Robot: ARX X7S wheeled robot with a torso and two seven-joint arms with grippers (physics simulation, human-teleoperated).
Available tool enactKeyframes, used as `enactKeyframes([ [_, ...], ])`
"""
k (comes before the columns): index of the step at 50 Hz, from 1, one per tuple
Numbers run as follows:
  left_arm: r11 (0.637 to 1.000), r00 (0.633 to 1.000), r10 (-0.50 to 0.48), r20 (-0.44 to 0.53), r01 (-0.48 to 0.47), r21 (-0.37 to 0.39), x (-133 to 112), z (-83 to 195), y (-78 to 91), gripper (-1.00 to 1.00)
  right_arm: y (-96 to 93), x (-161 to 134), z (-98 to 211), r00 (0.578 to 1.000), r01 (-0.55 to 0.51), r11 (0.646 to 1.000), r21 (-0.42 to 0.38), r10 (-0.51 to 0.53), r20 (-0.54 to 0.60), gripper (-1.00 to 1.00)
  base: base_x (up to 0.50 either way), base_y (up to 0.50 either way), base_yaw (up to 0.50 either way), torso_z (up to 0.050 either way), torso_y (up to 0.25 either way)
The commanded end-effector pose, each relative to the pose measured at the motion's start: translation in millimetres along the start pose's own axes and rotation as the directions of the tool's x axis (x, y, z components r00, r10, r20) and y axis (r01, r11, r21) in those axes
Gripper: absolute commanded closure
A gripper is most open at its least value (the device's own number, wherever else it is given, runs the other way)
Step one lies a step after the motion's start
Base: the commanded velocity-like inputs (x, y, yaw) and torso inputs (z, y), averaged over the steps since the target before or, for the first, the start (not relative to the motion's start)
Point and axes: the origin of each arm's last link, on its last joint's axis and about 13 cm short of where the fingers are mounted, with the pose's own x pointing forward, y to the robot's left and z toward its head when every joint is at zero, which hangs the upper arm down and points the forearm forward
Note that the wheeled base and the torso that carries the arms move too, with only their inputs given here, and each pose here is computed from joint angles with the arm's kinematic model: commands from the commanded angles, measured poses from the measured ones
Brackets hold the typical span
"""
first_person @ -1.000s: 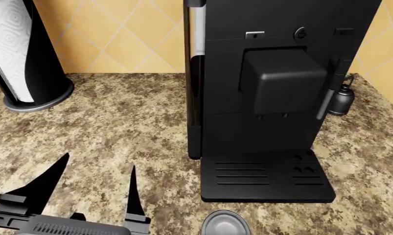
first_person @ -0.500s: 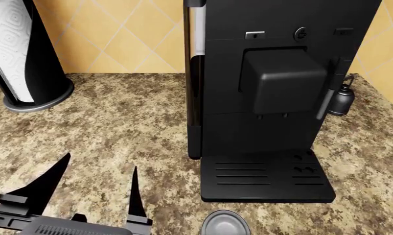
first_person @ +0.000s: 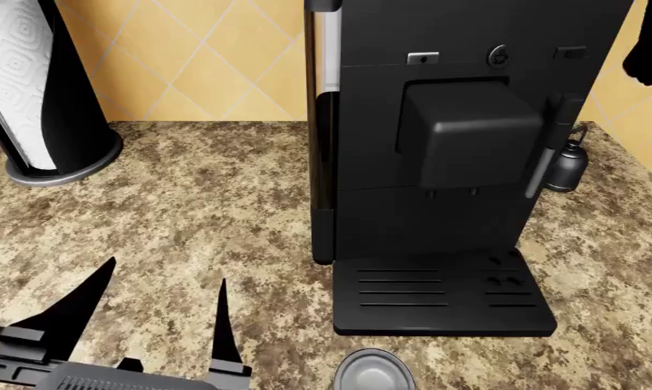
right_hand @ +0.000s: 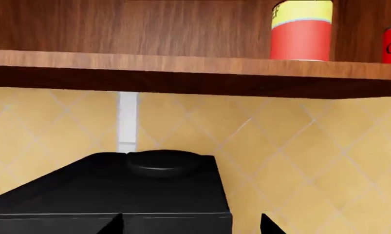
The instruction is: Pick the cans from the counter and place them in their designated side in the cabinet.
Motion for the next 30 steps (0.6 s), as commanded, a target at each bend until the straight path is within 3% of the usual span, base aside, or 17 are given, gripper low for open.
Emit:
enactKeyframes([
  [1, 1.0, 1.0, 0.001, -0.005, -0.001, 0.001, -0.2, -0.5, -0.2, -1.0, 7.0, -21.9, -24.4, 0.982, -0.156, 0.983, 0.101, 0.165, -0.092, -1.0, 0.0, 0.0, 0.0, 0.0, 0.0],
  [8, 1.0, 1.0, -0.001, -0.007, 0.001, 0.003, 0.9, -0.6, -0.5, -1.0, 12.9, -25.8, -36.6, 0.961, -0.222, 0.963, 0.154, 0.243, -0.135, -1.0, 0.0, 0.0, 0.0, 0.0, 0.0],
  [30, 1.0, 1.0, 0.001, -0.006, -0.001, 0.007, -0.3, -1.2, -0.4, -1.0, 17.4, -43.2, -64.3, 0.894, -0.367, 0.91, 0.193, 0.403, -0.199, -1.0, 0.0, 0.0, 0.0, 0.0, 0.0],
])
